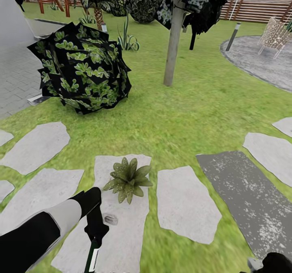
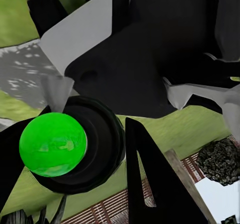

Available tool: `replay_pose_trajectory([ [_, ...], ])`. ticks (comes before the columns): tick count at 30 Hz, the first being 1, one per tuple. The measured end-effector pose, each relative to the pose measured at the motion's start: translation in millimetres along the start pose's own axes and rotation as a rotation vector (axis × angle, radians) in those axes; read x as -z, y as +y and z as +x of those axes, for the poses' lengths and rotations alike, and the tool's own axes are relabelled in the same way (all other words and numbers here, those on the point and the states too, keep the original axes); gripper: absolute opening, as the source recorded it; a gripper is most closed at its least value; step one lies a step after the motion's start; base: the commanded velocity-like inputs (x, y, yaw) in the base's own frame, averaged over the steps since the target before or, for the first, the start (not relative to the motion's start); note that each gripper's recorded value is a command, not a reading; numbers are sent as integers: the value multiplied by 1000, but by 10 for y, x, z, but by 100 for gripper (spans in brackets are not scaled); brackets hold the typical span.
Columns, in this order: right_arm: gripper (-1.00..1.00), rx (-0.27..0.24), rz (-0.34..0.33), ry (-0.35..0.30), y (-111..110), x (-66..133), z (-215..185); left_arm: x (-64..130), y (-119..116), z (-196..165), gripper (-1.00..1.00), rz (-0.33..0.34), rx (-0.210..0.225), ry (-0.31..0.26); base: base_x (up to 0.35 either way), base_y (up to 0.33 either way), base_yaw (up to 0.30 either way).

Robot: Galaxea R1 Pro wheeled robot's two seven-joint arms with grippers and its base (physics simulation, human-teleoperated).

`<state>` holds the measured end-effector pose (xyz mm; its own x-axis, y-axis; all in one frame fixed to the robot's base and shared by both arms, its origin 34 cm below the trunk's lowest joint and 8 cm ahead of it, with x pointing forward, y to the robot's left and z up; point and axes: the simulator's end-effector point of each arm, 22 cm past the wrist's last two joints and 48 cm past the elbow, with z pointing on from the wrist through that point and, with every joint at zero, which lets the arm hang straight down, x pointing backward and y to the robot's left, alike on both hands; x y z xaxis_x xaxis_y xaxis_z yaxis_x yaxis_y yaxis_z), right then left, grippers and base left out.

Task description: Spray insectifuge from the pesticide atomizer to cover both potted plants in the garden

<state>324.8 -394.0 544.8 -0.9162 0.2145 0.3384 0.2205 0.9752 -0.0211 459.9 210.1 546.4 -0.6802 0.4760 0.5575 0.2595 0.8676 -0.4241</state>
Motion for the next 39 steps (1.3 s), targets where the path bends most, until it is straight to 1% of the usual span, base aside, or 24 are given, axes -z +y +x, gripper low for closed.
replay_pose_trajectory([
  [3,100,66,7,6,127,-9,-49,-11,2,0,-100,1,0,2,0,-10,215],
  [4,100,78,9,8,151,-12,-57,-16,4,3,-100,1,1,4,0,-98,215],
  [6,100,85,10,10,166,-17,-57,-24,5,3,-100,2,1,5,0,-214,215],
  [11,100,90,11,14,170,-27,-54,-42,5,4,-100,4,1,9,0,-322,169],
  [23,100,89,8,12,175,-25,-59,-13,8,-21,-100,2,0,4,0,-344,13],
  [33,100,89,9,17,172,-39,-50,-40,9,-17,-100,5,1,9,0,-330,199],
  [39,100,87,10,18,165,-42,-46,-46,9,-16,-100,6,1,11,0,-309,39],
])
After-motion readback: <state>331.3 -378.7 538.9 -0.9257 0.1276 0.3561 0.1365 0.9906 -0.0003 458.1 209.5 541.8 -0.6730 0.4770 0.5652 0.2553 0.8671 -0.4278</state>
